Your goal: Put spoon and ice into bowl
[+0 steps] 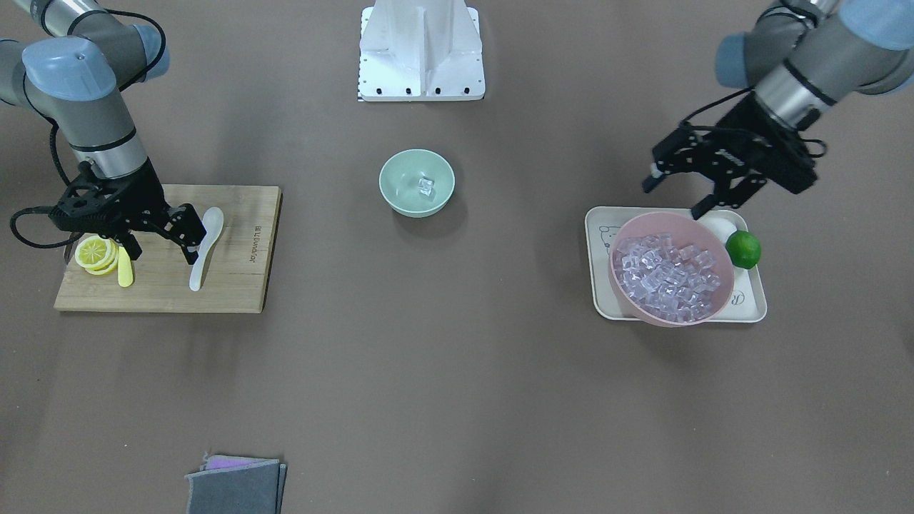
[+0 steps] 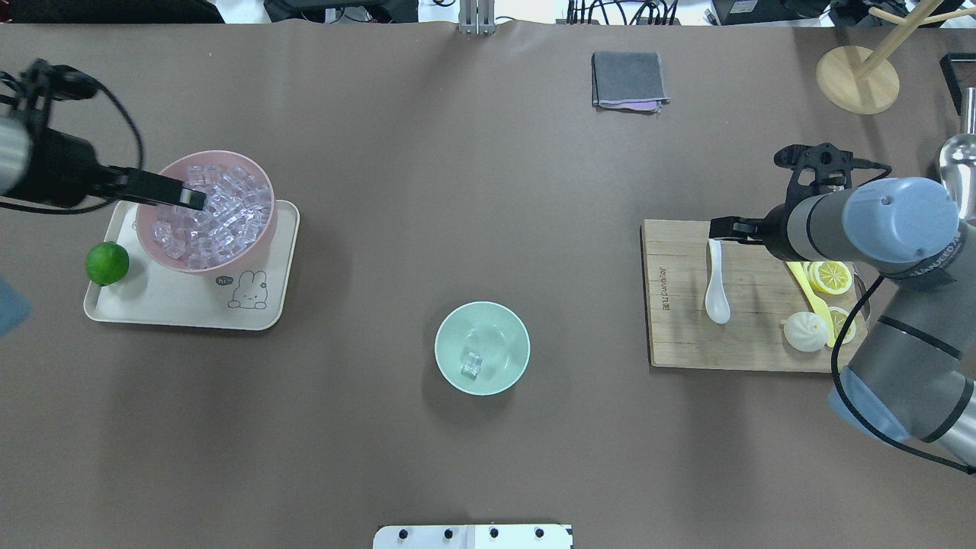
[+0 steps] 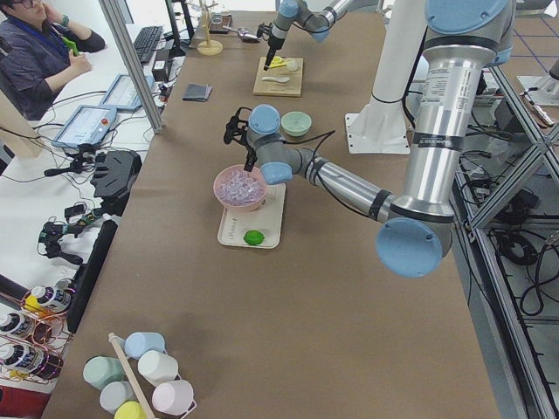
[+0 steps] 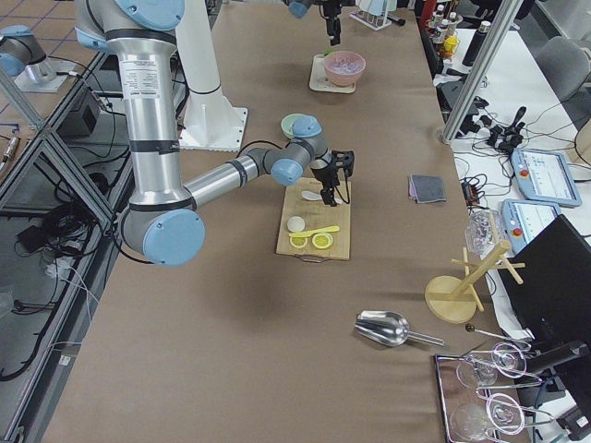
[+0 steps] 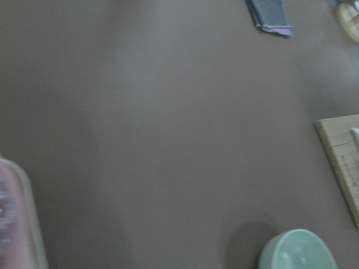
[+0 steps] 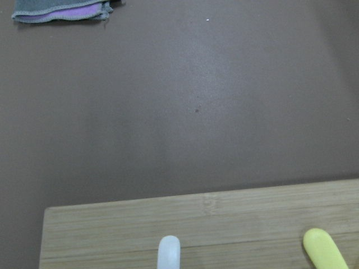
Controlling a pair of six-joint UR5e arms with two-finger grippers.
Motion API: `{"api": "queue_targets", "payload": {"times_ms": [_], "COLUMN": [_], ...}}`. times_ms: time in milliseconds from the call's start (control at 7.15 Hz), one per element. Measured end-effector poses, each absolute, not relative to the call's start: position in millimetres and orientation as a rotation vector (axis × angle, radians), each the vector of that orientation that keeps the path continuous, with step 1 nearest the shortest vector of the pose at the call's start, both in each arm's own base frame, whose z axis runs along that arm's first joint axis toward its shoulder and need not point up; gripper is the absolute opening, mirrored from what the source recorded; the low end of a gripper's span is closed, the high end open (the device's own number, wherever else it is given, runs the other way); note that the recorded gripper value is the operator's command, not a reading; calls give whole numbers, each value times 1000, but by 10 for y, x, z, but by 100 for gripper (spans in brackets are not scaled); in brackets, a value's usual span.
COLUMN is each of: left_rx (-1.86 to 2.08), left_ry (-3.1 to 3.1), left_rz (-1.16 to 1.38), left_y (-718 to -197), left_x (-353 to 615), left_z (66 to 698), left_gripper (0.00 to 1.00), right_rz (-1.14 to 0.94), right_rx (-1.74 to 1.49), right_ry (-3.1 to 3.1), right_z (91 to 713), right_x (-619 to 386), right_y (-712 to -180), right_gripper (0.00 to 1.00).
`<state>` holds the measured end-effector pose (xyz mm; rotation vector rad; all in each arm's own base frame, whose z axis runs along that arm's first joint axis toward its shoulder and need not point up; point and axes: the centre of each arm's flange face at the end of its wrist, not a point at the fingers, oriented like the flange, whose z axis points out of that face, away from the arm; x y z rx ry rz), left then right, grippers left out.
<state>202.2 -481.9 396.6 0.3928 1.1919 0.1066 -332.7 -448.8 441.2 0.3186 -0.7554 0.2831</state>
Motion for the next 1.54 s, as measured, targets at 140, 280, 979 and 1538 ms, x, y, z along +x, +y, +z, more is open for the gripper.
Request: {"api": "queue_targets", "payload": {"times_ms": [140,280,979,1538], "left_rx": [418,439,453,454], "left_ry": [1136,1089,1039,1035], "left_rz": [111,112,110,107], "left_y": [-4857,-4870,-4880,-4875], "left_x": [1540,1190,880,872], "left_z": [4372,4687,5034,5052], "left_gripper": [98,98,98,98], "right_rz": [292,298,294,290], "right_rx": [325,329,341,342], "right_ry": [-747,-744,-712,-720], "right_z": [4425,4430,4577,4536], "right_x": [-3436,-3522,-3794,-3829], "right_y": [-4423,-4365,-4238,-4221], "right_gripper": [70,68,27,18]}}
